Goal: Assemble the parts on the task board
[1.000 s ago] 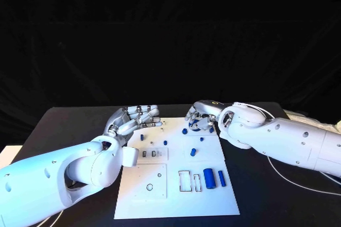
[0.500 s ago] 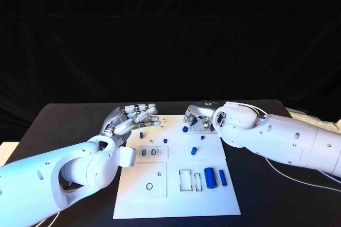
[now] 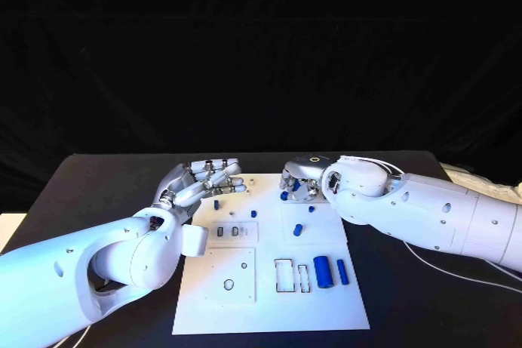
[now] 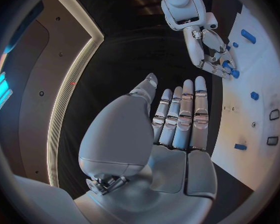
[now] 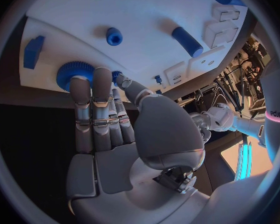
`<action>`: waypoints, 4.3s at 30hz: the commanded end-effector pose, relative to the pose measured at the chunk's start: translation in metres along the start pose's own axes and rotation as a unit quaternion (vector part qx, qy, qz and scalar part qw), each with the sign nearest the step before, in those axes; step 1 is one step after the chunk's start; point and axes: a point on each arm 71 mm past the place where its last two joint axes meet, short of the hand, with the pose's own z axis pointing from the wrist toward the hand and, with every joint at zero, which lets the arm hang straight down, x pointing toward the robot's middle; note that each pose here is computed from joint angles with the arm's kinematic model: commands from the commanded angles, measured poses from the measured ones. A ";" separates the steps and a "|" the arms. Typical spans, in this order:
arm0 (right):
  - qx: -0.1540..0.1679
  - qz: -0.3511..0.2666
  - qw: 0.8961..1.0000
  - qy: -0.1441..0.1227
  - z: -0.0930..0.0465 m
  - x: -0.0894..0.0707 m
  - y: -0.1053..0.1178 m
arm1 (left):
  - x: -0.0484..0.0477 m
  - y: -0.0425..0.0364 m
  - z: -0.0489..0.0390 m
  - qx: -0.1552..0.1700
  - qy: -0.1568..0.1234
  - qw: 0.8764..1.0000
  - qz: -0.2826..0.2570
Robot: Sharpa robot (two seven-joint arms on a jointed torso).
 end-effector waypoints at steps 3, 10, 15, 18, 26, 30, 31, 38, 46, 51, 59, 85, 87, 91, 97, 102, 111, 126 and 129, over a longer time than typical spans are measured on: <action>0.001 -0.013 1.000 0.007 0.002 0.001 0.002 | 0.0030 -0.0017 -0.0001 0.001 0.012 1.000 -0.007; 0.000 -0.014 1.000 0.011 0.004 0.002 0.002 | 0.0038 -0.0017 -0.0002 0.000 0.014 1.000 -0.008; -0.002 -0.014 1.000 0.014 0.004 0.002 0.003 | 0.0038 -0.0016 -0.0002 -0.001 0.015 1.000 -0.008; -0.003 -0.014 1.000 0.015 0.005 0.003 0.003 | 0.0036 -0.0016 -0.0001 -0.002 0.015 1.000 -0.008; -0.002 -0.014 1.000 0.018 0.006 0.004 0.002 | 0.0029 -0.0016 0.0001 -0.002 0.013 1.000 -0.007; 0.000 -0.014 1.000 0.022 0.006 0.004 0.002 | 0.0029 -0.0016 0.0002 -0.002 0.013 1.000 -0.007; 0.000 -0.014 1.000 0.023 0.007 0.005 0.002 | 0.0029 -0.0016 0.0002 -0.003 0.013 1.000 -0.007; 0.003 -0.008 1.000 -0.008 0.007 0.001 0.001 | 0.0021 -0.0016 0.0005 -0.003 0.012 1.000 -0.007; 0.004 0.010 0.997 -0.083 0.003 -0.012 0.005 | -0.0014 -0.0011 0.0017 -0.003 0.007 1.000 -0.007; 0.005 0.018 0.994 -0.107 0.003 -0.017 0.009 | -0.0034 -0.0011 0.0022 -0.002 0.005 1.000 -0.007; 0.009 0.025 0.991 -0.133 0.010 -0.023 0.015 | -0.0036 -0.0015 0.0016 -0.001 0.005 1.000 -0.008; 0.005 0.025 0.992 -0.124 0.038 -0.022 0.033 | -0.0031 -0.0090 0.0017 0.006 0.009 1.000 -0.007; 0.006 0.024 0.992 -0.121 0.038 -0.021 0.033 | -0.0035 -0.0096 0.0018 0.006 0.008 1.000 -0.007; 0.008 0.023 0.993 -0.116 0.038 -0.021 0.032 | -0.0042 -0.0105 0.0021 0.007 0.008 1.000 -0.006; 0.011 0.020 0.994 -0.108 0.038 -0.019 0.031 | -0.0045 -0.0115 0.0024 0.008 0.008 1.000 -0.006; 0.010 0.018 0.994 -0.103 0.038 -0.019 0.033 | -0.0052 -0.0116 0.0026 0.007 0.006 1.000 -0.007; 0.009 0.017 0.994 -0.108 0.037 -0.020 0.033 | -0.0072 -0.0118 0.0027 0.006 0.003 1.000 -0.007; 0.011 0.018 0.993 -0.120 0.036 -0.021 0.032 | -0.0087 -0.0120 0.0028 0.006 0.001 1.000 -0.007; 0.012 0.018 0.992 -0.121 0.036 -0.021 0.031 | -0.0088 -0.0120 0.0028 0.006 0.001 1.000 -0.007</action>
